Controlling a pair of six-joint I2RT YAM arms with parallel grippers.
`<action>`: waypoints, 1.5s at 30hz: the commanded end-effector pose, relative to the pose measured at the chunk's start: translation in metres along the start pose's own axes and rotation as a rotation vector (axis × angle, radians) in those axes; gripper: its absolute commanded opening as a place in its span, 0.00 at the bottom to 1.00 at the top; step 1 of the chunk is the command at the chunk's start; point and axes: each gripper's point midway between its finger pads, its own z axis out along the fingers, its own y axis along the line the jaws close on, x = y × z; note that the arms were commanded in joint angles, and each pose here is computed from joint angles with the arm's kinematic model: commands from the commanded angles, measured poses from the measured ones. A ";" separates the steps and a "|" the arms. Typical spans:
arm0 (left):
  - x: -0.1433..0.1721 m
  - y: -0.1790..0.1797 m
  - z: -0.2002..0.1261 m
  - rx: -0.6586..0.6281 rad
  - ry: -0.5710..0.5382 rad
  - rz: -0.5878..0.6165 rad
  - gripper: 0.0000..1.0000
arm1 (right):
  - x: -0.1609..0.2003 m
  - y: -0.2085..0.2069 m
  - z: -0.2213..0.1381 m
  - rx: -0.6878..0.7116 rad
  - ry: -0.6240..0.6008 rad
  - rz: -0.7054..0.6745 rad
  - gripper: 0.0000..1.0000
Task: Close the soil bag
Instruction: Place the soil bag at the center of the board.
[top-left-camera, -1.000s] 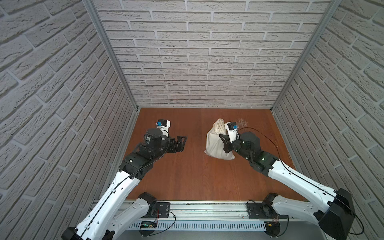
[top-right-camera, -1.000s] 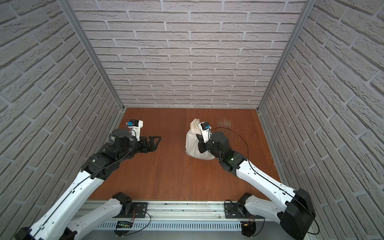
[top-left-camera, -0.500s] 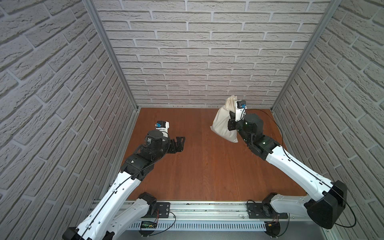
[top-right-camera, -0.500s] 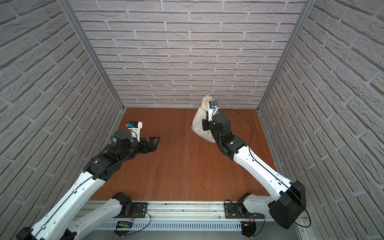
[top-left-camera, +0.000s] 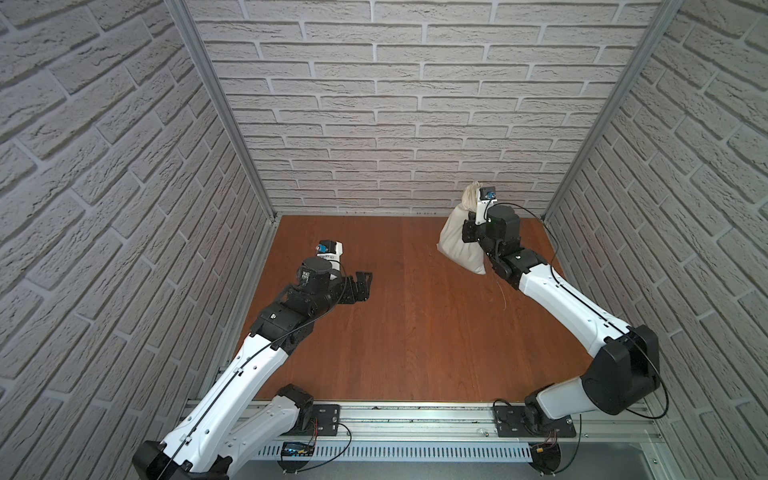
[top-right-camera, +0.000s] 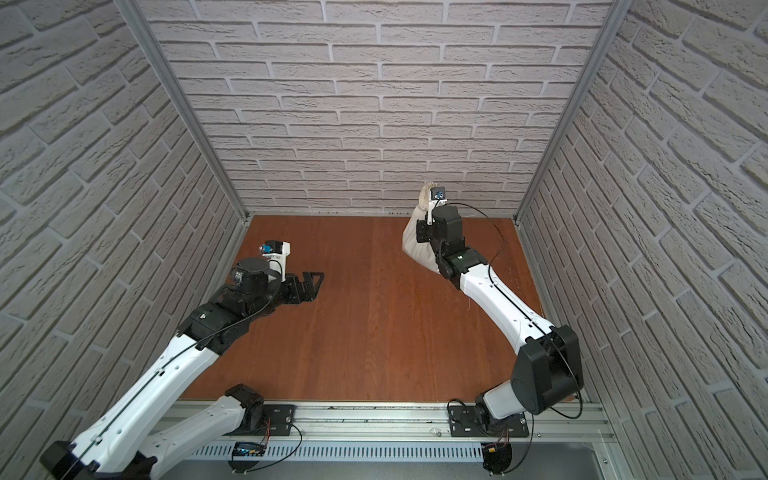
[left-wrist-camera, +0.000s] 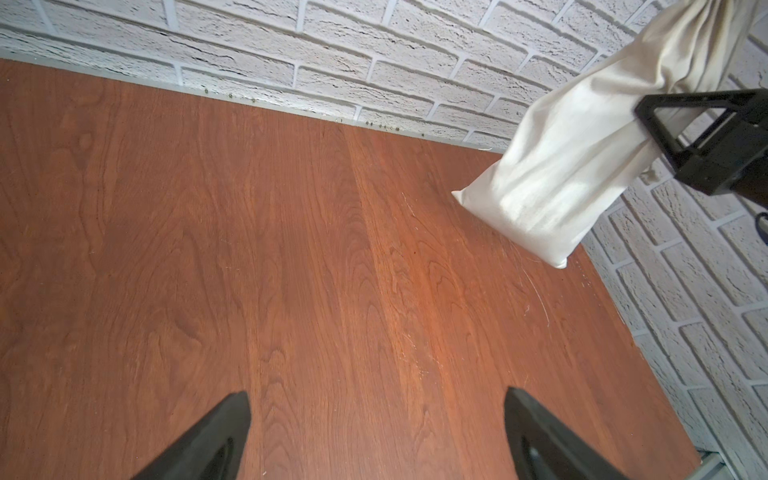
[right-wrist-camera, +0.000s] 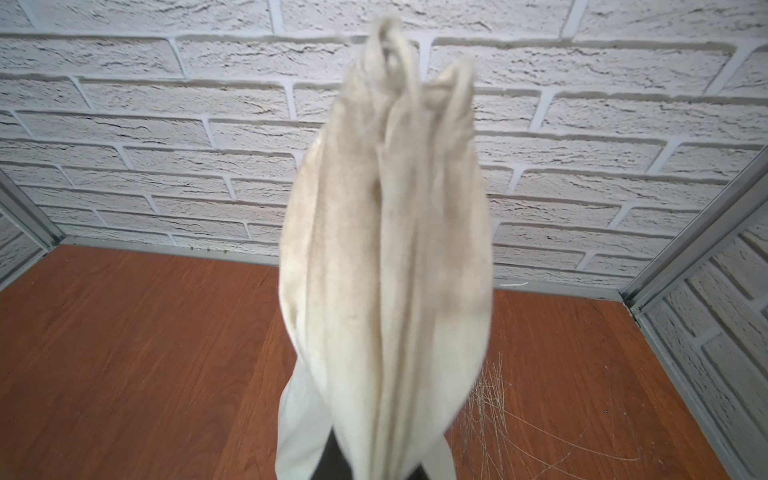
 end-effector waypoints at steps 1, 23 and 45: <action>-0.006 0.001 0.005 0.002 -0.031 0.020 0.98 | -0.060 -0.001 0.003 -0.028 -0.203 0.071 0.03; 0.001 0.008 0.047 0.020 0.055 -0.007 0.98 | 0.018 -0.046 0.062 -0.011 -0.103 0.207 0.03; 0.012 0.013 0.042 0.016 0.070 -0.021 0.98 | 0.141 -0.061 0.073 0.005 0.218 0.533 0.03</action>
